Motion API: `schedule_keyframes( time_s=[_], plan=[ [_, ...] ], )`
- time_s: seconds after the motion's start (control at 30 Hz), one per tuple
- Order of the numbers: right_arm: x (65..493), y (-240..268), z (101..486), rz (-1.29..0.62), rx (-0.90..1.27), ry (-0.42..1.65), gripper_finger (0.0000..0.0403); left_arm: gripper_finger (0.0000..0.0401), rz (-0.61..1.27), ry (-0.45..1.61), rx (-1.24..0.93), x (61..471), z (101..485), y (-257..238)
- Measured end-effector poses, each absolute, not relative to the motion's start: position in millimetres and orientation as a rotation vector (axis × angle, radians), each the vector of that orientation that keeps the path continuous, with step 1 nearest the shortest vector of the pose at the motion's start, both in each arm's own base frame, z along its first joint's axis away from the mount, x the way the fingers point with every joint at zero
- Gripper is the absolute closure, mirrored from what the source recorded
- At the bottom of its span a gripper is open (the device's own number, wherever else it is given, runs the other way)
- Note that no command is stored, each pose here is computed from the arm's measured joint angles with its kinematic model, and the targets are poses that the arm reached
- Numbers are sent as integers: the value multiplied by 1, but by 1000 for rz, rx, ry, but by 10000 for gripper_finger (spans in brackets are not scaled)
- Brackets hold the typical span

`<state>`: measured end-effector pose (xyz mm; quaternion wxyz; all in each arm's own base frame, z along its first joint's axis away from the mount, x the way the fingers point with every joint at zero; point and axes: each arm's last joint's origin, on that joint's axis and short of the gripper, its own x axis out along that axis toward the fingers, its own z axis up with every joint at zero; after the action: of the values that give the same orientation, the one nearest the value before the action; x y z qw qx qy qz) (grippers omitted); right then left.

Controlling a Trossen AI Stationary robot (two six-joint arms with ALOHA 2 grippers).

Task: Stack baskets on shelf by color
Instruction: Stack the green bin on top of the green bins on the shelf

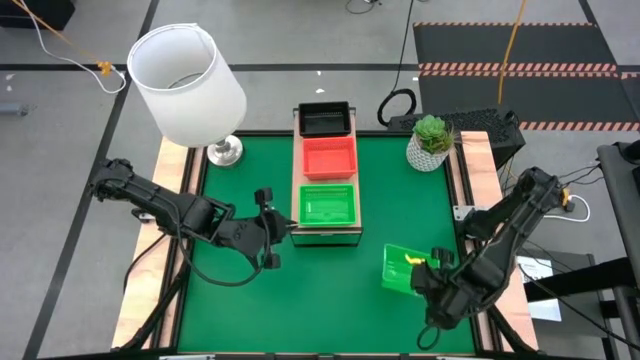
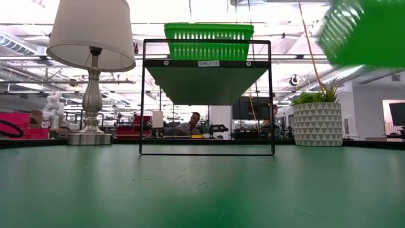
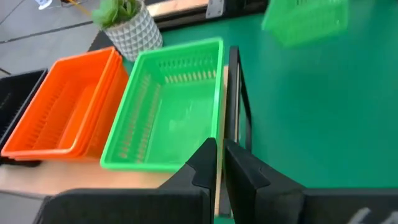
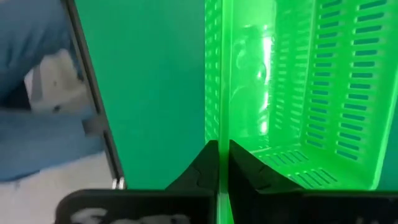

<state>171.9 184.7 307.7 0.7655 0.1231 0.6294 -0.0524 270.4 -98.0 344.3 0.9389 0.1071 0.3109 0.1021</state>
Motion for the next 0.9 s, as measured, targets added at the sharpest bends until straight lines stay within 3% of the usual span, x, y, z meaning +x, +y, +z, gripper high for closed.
schedule_keyframes(
  time_s=[0.43,0.9],
  plan=[
    [228,158,414,-125,97,1012,396,370,277,806,241,258,334,-82],
    [290,100,441,-83,-95,971,396,370,389,716,157,206,322,-67]
  ],
)
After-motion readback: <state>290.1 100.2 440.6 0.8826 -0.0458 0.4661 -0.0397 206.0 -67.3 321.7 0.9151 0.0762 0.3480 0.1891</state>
